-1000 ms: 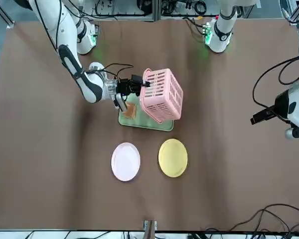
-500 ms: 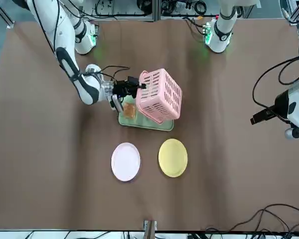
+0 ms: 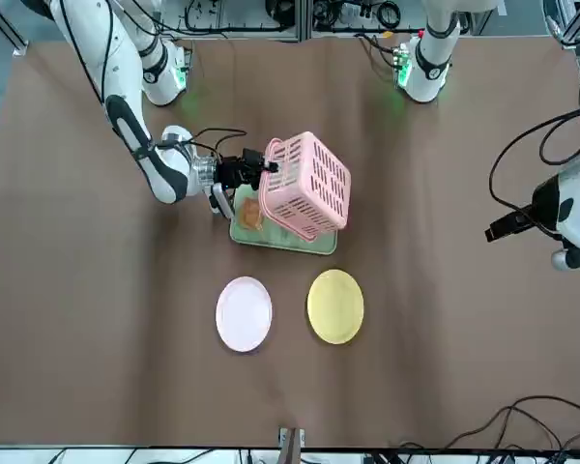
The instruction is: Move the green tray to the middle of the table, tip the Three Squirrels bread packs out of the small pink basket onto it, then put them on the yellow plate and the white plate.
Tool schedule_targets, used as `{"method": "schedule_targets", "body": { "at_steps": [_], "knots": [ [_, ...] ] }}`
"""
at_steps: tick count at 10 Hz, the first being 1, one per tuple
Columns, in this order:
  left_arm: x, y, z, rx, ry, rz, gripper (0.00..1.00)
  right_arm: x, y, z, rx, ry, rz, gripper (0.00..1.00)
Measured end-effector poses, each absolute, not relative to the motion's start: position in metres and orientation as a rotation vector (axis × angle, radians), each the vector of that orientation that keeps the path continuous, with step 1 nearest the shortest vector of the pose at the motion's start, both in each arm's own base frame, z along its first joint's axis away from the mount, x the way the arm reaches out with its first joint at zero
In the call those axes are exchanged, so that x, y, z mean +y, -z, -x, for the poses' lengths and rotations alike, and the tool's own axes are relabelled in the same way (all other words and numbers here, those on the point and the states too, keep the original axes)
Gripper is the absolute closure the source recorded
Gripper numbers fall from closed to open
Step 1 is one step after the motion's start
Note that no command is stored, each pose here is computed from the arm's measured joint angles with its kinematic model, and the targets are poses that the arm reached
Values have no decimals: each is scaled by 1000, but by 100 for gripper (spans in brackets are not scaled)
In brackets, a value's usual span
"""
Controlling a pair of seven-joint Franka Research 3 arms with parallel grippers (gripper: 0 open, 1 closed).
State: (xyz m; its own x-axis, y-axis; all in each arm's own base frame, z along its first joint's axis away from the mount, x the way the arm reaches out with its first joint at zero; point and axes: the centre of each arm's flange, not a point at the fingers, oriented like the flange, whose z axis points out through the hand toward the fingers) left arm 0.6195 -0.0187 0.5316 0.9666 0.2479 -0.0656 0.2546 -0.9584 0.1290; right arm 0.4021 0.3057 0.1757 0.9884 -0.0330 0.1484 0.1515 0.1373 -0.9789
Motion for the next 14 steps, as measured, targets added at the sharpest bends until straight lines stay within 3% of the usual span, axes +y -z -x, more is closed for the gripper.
{"method": "schedule_targets", "body": {
  "at_steps": [14],
  "knots": [
    [-19,-532,-620,381,74,-2980,0,272,-207,-394,-142,172,1482,92]
  ]
}}
